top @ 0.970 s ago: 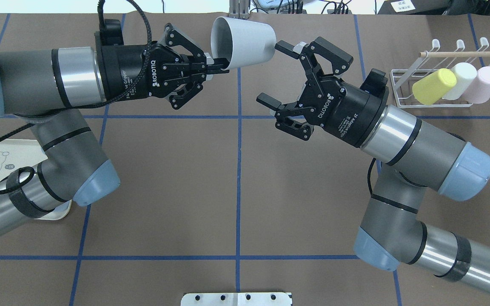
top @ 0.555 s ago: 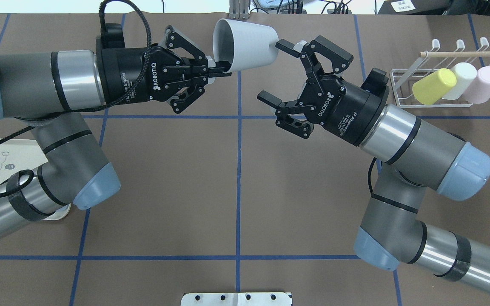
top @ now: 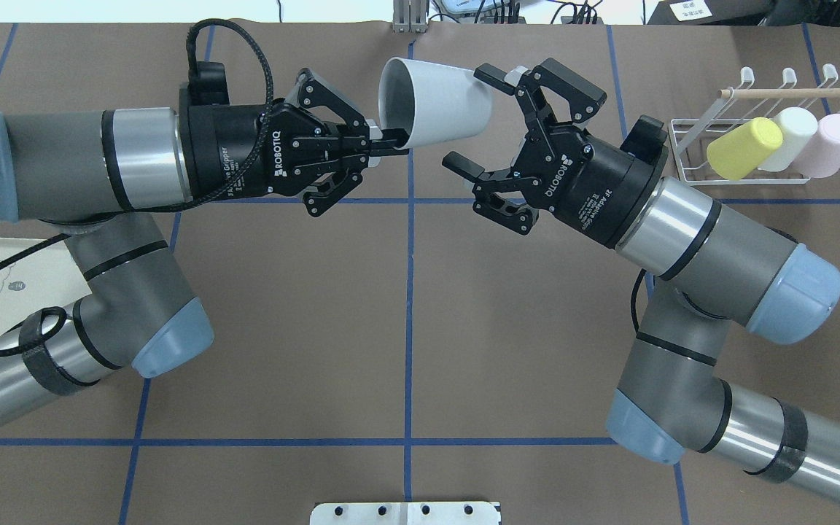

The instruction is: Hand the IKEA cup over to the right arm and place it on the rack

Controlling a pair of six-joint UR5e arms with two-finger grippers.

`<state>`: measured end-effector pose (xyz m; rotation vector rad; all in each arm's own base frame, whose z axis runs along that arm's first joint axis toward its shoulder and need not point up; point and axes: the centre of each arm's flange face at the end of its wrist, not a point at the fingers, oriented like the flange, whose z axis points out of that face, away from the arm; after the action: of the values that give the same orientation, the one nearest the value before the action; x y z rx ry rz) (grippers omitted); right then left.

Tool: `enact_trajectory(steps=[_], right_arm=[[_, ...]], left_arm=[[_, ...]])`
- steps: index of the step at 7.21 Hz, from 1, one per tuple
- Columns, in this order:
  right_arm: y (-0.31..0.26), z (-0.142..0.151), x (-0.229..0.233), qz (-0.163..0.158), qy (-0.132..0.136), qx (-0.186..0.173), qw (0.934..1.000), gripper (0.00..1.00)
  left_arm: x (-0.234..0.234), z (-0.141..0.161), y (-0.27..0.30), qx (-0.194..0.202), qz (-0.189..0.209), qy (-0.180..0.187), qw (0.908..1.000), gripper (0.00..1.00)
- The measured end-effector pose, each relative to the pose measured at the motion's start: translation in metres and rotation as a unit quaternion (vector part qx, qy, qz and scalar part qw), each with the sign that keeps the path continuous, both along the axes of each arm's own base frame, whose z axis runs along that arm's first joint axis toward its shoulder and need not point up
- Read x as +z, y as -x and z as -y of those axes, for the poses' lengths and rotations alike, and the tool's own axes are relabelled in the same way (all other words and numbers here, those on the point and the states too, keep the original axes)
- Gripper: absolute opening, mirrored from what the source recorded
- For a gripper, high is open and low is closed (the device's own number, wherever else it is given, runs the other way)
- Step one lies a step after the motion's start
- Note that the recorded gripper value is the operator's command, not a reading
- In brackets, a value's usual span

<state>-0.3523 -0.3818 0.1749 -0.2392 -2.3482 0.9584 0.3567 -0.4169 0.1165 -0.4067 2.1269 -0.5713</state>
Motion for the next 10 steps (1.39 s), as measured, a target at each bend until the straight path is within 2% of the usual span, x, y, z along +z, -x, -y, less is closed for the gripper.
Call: enact_trajectory(steps=[1,2,3,4,5,6,8,9,10], right_arm=[[0.000,0.000,0.000,0.000,0.001,0.002,1.0000,0.89],[0.000,0.001,0.001,0.000,0.002,0.003,1.0000,0.82],[0.000,0.001,0.001,0.000,0.002,0.003,1.0000,0.69],[0.000,0.001,0.001,0.000,0.003,0.003,1.0000,0.47],[-0.001,0.001,0.001,0.000,0.004,0.004,1.0000,0.28],[-0.001,0.001,0.002,-0.001,0.004,0.005,1.0000,0.20],[-0.004,0.004,0.003,-0.004,0.004,0.010,0.9999,0.18],[-0.012,0.012,0.008,-0.020,0.002,0.027,0.9994,0.18],[-0.020,0.023,0.016,-0.063,-0.012,0.058,0.9962,0.18]], left_arm=[[-0.001,-0.001,0.000,0.001,-0.001,-0.001,1.0000,0.00],[-0.001,-0.002,0.000,0.002,-0.002,-0.002,1.0000,0.00],[-0.002,-0.004,-0.002,0.004,-0.001,-0.001,1.0000,0.00],[-0.002,-0.006,-0.005,0.007,-0.001,0.000,1.0000,0.14],[-0.003,-0.008,-0.009,0.010,0.001,0.001,0.9999,0.76],[-0.003,-0.008,-0.011,0.012,0.004,0.002,0.9999,1.00],[-0.001,-0.008,-0.007,0.011,0.011,-0.003,0.9999,1.00],[0.006,0.000,0.002,0.006,0.033,-0.013,0.9993,1.00],[0.023,0.017,0.020,-0.008,0.080,-0.034,0.9962,1.00]])
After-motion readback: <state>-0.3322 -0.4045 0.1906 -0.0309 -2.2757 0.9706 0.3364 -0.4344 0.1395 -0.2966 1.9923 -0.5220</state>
